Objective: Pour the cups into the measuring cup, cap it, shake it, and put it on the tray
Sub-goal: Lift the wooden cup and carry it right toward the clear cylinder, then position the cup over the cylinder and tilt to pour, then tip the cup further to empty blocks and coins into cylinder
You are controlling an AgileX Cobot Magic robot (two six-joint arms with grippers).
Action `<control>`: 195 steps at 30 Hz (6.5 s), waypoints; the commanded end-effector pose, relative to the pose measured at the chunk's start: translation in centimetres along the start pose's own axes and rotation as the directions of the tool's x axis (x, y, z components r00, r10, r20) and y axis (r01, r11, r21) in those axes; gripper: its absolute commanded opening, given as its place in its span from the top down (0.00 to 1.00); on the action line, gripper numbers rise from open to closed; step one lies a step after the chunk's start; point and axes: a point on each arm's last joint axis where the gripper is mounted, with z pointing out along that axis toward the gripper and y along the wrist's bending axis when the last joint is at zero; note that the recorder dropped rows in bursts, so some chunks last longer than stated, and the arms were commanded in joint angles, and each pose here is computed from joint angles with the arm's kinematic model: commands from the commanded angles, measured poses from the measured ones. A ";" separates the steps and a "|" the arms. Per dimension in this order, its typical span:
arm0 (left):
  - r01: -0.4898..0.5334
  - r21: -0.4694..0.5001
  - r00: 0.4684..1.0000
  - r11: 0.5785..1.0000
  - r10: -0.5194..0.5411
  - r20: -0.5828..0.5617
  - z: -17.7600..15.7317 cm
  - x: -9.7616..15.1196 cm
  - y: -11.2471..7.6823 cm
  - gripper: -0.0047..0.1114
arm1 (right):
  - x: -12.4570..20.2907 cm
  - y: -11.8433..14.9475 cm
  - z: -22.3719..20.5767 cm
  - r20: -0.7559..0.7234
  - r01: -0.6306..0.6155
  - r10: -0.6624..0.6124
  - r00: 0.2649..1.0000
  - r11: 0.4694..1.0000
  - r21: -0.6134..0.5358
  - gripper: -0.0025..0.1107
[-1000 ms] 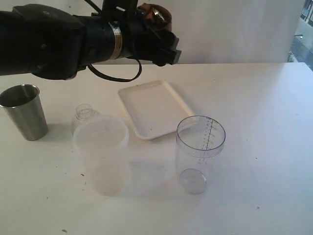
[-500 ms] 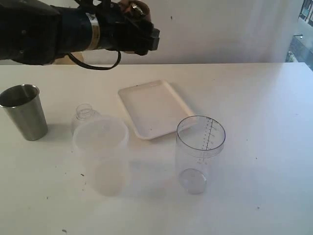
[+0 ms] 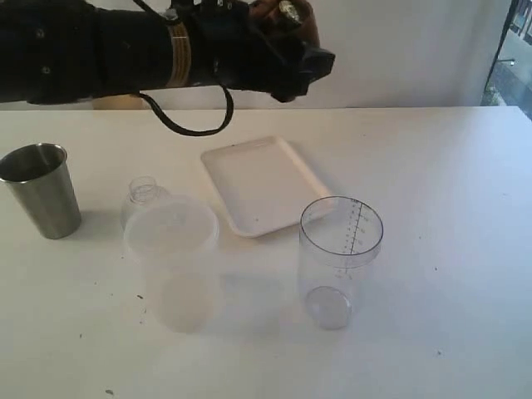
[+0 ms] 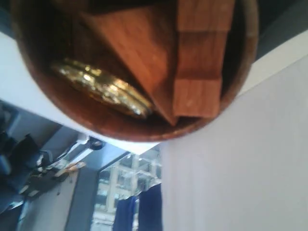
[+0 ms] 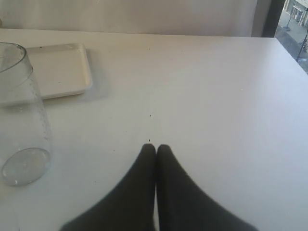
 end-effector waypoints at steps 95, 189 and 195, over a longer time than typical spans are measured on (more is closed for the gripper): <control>-0.852 0.167 0.476 0.496 0.867 -0.147 4.1 5.8 -5.7 0.96 | 0.1 0.0 0.0 0.000 -0.013 0.013 1.000 1.000 0.005 0.98; -0.926 0.277 -0.289 -0.255 0.953 -0.089 3.2 5.0 -9.2 0.96 | 0.1 0.0 0.0 0.000 -0.013 0.013 1.000 1.000 0.005 0.98; -0.885 0.341 -0.391 -0.316 0.904 -0.176 3.0 5.4 -10.0 0.96 | 0.1 0.0 0.0 0.000 -0.013 0.013 1.000 1.000 0.005 0.98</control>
